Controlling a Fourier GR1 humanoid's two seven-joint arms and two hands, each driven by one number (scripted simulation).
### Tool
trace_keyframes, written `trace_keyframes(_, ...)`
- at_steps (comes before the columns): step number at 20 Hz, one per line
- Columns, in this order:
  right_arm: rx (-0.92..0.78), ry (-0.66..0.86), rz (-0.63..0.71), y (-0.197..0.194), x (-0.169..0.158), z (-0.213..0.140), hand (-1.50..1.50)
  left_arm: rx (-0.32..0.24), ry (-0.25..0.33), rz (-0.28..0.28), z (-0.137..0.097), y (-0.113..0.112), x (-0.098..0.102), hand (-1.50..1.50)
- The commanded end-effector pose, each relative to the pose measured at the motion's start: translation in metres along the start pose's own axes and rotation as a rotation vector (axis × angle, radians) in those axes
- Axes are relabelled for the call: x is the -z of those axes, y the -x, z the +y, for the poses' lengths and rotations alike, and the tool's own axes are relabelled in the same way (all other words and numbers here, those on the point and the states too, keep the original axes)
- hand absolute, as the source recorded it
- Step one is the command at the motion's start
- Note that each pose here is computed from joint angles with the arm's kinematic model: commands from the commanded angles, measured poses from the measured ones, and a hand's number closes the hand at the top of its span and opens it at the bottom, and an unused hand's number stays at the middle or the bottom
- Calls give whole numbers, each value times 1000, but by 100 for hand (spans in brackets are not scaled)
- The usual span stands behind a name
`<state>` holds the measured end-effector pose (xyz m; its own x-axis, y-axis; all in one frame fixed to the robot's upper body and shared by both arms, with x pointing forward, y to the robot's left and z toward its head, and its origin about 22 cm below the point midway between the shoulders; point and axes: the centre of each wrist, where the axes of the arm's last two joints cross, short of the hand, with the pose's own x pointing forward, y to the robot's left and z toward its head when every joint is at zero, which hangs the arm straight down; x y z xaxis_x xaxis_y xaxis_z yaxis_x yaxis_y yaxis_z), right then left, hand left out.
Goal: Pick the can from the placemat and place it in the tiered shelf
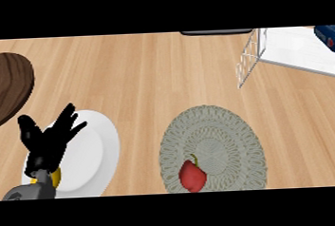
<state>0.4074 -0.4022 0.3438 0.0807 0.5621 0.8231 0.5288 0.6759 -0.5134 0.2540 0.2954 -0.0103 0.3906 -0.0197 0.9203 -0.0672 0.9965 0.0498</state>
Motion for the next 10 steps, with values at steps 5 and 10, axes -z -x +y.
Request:
trace_keyframes(5,316,81,44,-10,4,-30,-150,6,-1,57,1,16,4,0)
trace_keyframes(10,270,268,43,11,0,-69,-150,1,-6,54,4,32,-12,0)
